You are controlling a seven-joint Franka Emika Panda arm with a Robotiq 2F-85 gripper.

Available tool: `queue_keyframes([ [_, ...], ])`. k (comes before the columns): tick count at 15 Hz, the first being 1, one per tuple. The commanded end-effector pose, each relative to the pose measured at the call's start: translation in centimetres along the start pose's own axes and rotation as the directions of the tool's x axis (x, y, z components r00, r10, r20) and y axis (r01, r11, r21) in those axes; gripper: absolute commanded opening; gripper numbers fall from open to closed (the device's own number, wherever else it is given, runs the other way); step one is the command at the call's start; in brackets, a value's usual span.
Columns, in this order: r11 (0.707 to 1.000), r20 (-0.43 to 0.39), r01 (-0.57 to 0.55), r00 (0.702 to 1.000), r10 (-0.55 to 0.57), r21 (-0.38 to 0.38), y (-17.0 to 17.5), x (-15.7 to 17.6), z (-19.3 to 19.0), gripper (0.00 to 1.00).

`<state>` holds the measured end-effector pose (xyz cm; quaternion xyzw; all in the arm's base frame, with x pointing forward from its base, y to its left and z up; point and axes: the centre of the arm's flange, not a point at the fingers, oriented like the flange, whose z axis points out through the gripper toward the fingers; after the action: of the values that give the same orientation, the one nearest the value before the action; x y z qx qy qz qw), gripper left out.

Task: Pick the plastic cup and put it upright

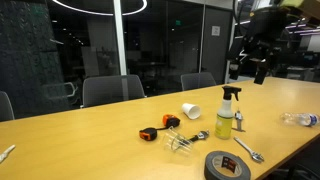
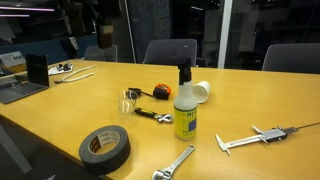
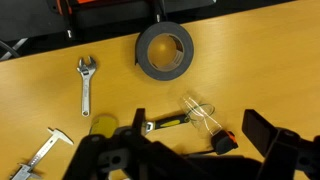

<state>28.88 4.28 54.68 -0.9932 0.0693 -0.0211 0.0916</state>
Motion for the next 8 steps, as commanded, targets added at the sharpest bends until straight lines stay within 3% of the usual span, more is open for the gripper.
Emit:
queue_keyframes([
  [1, 1.0, -0.005, 0.001, 1.0, -0.001, 0.001, -0.04, -0.01, -0.21, 1.0],
  [8, 1.0, -0.013, 0.003, 1.0, -0.003, 0.003, -0.1, -0.05, -0.57, 1.0],
])
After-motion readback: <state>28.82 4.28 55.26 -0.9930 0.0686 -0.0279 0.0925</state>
